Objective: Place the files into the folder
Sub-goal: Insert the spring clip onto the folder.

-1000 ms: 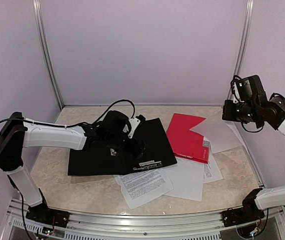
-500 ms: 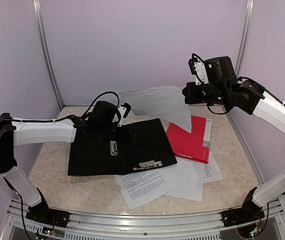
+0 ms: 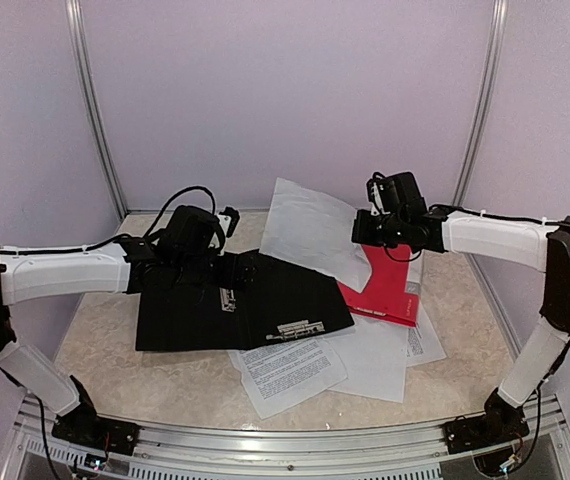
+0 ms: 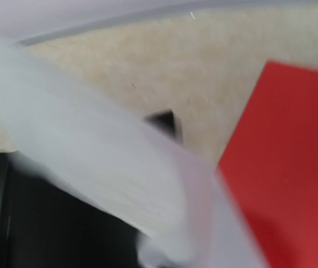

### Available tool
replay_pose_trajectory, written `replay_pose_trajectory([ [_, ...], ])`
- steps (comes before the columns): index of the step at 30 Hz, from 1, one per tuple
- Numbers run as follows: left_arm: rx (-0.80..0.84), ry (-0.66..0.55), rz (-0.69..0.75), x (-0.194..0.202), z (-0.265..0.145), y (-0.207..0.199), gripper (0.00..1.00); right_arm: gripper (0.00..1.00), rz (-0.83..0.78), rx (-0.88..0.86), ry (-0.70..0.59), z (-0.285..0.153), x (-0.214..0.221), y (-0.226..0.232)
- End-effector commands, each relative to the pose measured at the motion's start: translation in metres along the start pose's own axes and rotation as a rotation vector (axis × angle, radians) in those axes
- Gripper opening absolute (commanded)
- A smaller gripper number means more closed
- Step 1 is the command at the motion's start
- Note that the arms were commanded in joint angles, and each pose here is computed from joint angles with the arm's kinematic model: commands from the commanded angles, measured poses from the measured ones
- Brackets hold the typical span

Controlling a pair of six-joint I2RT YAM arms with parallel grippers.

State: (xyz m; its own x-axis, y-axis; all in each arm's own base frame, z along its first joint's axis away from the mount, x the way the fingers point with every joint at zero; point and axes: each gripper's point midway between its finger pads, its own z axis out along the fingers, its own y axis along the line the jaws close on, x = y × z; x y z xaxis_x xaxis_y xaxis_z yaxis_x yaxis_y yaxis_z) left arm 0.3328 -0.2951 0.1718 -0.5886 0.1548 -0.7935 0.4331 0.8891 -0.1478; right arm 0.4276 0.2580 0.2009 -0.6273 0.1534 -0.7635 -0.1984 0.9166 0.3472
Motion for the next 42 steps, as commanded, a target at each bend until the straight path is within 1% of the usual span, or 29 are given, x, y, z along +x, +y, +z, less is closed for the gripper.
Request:
replay_pose_trajectory([
  [1, -0.042, 0.021, 0.001, 0.010, -0.001, 0.010, 0.99, 0.00, 0.142, -0.089, -0.036, 0.016, -0.006, -0.004],
  [2, -0.044, 0.023, 0.001, 0.011, -0.001, 0.011, 0.99, 0.00, 0.166, -0.078, -0.029, 0.019, -0.002, -0.011],
  [3, -0.045, 0.025, 0.002, 0.012, 0.000, 0.011, 0.99, 0.00, 0.188, -0.085, -0.049, 0.019, -0.005, -0.013],
  [6, -0.046, 0.035, 0.001, 0.016, 0.002, 0.011, 0.99, 0.00, 0.218, -0.129, -0.028, 0.020, 0.004, -0.009],
  [13, -0.046, 0.053, 0.002, 0.022, 0.010, 0.010, 0.99, 0.00, 0.256, -0.212, -0.043, 0.006, -0.004, 0.007],
  [16, -0.049, 0.060, 0.004, 0.025, 0.013, 0.010, 0.99, 0.00, 0.280, -0.229, -0.033, 0.007, 0.007, 0.010],
  [23, -0.051, 0.076, 0.010, 0.029, 0.017, 0.010, 0.99, 0.00, 0.324, -0.282, 0.054, 0.024, 0.050, 0.019],
  [29, -0.058, 0.089, 0.021, 0.030, 0.021, 0.010, 0.99, 0.00, 0.309, -0.334, 0.120, 0.030, 0.073, 0.039],
  [34, -0.062, 0.096, 0.029, 0.032, 0.023, 0.011, 0.99, 0.00, 0.277, -0.336, 0.187, 0.033, 0.099, 0.036],
  [42, -0.057, 0.094, 0.041, 0.029, 0.024, 0.009, 0.99, 0.00, 0.245, -0.335, 0.208, 0.011, 0.112, 0.032],
])
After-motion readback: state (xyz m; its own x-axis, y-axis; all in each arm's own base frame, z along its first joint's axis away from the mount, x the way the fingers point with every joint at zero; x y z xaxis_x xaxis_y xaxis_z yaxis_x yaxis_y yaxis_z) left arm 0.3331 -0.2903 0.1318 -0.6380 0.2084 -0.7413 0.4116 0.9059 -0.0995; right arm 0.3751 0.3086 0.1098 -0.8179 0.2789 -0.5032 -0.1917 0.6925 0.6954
